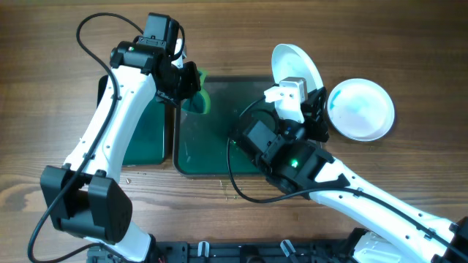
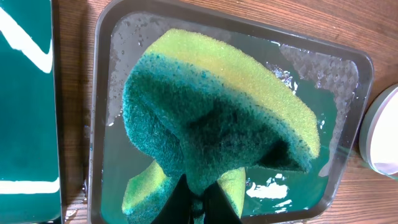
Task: Clean dirty plates on tray and stack at the side
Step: 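Lift the plate with the right gripper and carry it to the right stack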
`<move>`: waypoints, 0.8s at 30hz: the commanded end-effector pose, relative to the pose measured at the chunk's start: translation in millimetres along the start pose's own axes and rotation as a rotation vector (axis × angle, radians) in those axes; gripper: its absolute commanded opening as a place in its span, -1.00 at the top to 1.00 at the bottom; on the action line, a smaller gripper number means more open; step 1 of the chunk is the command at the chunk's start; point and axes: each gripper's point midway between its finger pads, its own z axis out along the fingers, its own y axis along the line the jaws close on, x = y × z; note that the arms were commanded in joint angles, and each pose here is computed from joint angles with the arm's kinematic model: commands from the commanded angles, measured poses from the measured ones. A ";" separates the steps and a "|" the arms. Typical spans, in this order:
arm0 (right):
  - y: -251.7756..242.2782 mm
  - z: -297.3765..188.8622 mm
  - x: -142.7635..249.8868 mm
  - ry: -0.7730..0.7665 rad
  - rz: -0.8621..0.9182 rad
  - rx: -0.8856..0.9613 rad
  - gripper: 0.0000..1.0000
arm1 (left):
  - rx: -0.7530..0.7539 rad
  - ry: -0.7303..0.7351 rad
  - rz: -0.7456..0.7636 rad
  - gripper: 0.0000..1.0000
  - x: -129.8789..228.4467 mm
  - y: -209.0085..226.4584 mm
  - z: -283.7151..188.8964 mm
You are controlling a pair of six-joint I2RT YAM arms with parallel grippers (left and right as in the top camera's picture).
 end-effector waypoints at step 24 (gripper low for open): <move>-27.6 175.9 251.9 1.152 0.959 -0.281 0.91 | -0.033 0.016 -0.016 0.92 4.1 6.1 4.3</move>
